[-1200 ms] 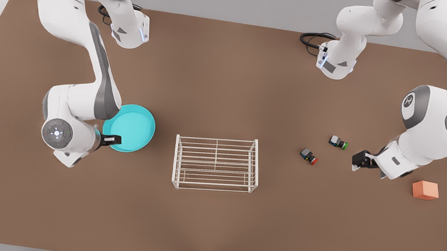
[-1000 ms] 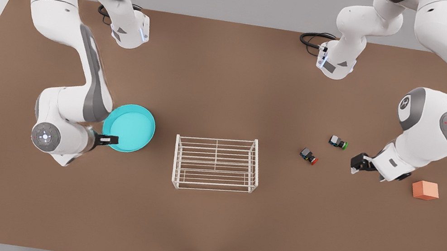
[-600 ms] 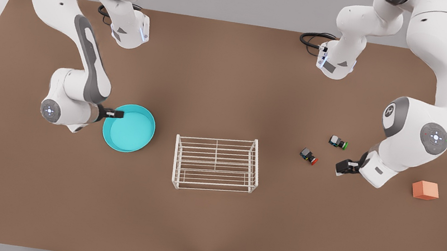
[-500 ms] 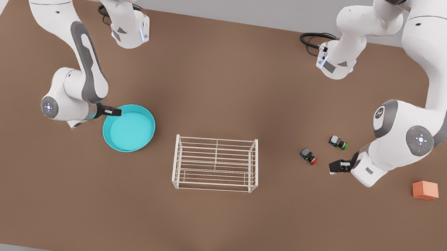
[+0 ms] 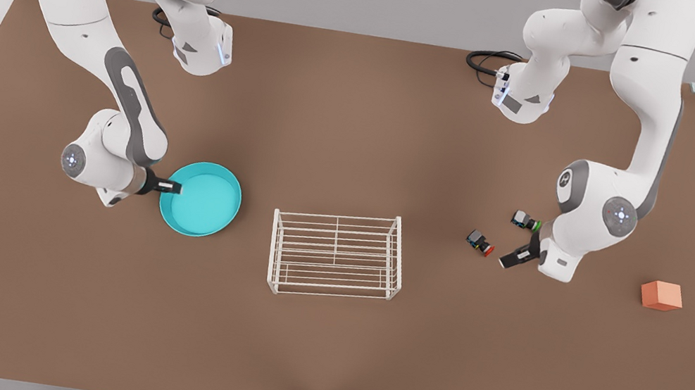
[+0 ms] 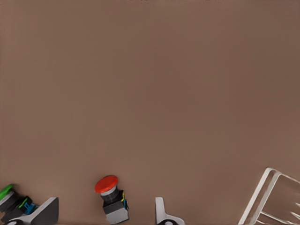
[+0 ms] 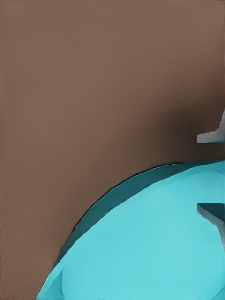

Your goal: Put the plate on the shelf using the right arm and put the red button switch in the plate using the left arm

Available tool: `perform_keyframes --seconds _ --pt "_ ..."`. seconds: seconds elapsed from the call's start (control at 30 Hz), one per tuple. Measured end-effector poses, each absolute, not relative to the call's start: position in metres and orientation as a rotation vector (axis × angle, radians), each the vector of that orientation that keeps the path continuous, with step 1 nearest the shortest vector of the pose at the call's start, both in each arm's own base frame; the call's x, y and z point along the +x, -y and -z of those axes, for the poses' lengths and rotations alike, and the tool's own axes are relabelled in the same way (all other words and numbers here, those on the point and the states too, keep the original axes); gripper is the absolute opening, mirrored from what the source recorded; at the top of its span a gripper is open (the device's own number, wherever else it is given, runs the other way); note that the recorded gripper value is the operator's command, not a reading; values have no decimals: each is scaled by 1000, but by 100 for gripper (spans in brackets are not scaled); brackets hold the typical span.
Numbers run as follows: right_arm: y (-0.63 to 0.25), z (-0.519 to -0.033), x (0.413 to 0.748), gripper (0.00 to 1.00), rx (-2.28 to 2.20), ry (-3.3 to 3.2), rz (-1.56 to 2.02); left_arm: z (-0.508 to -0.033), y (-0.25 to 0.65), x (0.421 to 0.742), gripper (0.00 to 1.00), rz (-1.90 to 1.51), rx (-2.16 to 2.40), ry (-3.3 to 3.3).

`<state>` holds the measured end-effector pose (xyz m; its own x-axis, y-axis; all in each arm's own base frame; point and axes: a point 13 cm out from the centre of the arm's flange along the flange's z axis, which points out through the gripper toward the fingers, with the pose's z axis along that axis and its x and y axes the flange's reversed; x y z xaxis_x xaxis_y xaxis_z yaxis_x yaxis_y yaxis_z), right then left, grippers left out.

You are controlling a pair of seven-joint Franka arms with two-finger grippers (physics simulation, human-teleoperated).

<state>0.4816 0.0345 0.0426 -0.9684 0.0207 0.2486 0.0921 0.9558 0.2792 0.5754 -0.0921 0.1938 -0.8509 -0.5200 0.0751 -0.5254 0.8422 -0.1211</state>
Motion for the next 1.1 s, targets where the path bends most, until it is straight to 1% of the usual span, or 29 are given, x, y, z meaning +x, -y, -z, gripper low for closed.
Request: perform_keyframes --seconds 0.1,0.13,0.23,0.3,0.33,0.37,0.4,0.47,0.63,0.77,0.97,1.1 --pt "-34 -43 485 29 -55 2878 428 -187 93 575 100 -222 918 2970" --pt "-34 -44 485 22 -47 2882 429 -180 92 570 100 -217 940 2960" --pt "-32 -49 490 22 -21 2899 434 -163 89 559 100 -205 1002 2932" --pt "-30 -65 498 21 2 2923 431 -154 87 551 100 -194 1037 2913" --pt "-29 -72 501 18 14 2930 432 -152 86 550 100 -193 1053 2907" --pt "-29 -76 502 10 23 2931 434 -150 86 550 100 -192 1068 2902" --pt "-29 -79 502 12 31 2929 438 -148 87 549 100 -192 1079 2898" --pt "-29 -90 506 11 51 2934 444 -144 93 546 100 -187 1089 2892" --pt "-30 -145 532 11 120 2956 467 -120 94 526 100 -154 1122 2862" --pt "-40 -195 557 11 188 2953 494 -103 94 519 100 -147 1155 2843" --pt "-121 -254 555 11 358 2906 495 -89 115 511 100 -143 1153 2841" --pt "-173 -289 546 11 420 2879 481 -78 116 508 100 -143 1184 2825"
